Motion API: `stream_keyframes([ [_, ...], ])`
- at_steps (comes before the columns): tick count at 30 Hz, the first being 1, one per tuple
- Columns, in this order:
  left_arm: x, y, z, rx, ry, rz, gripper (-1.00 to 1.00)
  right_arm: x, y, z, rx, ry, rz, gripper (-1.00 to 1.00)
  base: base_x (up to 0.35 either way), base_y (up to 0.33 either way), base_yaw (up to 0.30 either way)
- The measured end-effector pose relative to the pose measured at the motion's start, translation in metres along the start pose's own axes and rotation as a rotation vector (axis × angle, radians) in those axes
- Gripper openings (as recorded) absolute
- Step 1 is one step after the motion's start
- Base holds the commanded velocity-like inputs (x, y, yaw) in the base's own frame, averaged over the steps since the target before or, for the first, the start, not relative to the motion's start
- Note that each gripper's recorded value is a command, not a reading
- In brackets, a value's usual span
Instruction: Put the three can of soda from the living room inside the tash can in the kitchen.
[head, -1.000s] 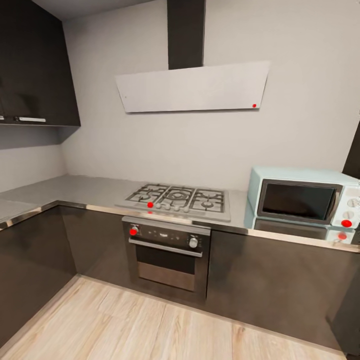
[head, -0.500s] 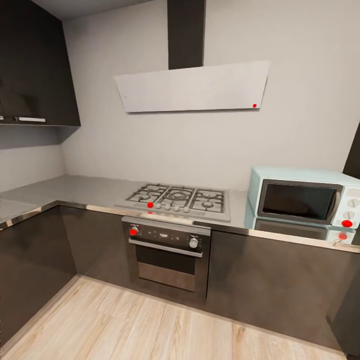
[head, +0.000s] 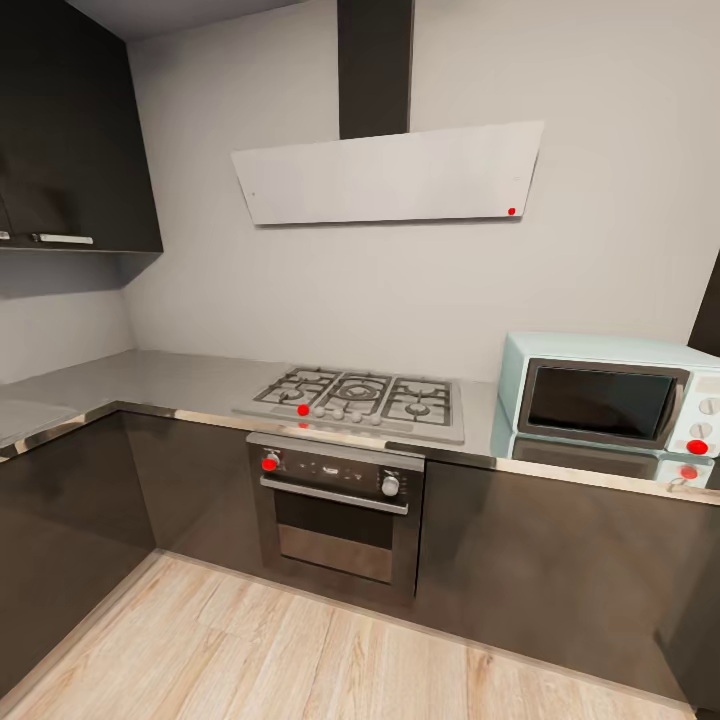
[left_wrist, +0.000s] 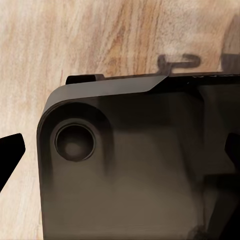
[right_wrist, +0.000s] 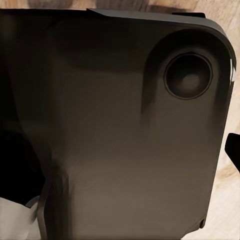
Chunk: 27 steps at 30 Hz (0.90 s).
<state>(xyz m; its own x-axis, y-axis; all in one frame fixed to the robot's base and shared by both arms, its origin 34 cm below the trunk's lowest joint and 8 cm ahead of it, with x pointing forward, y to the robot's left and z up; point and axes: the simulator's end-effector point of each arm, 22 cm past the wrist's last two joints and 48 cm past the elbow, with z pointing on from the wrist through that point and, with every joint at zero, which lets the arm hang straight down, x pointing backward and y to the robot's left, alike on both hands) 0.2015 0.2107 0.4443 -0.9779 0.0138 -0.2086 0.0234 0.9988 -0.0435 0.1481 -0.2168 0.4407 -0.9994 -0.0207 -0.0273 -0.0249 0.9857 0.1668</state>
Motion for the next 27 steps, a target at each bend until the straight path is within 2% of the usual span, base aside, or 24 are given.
stream_keyframes([
  [15,0.001,0.001,0.0,-0.002,0.002,-0.004,1.0,-0.002,0.0,0.0,0.0,-0.009,0.007,1.0,0.0,0.0,0.0],
  [27,0.004,0.002,0.0,-0.004,0.012,-0.016,1.0,-0.004,-0.011,-0.001,0.015,-0.019,0.022,1.0,0.0,0.0,0.0],
])
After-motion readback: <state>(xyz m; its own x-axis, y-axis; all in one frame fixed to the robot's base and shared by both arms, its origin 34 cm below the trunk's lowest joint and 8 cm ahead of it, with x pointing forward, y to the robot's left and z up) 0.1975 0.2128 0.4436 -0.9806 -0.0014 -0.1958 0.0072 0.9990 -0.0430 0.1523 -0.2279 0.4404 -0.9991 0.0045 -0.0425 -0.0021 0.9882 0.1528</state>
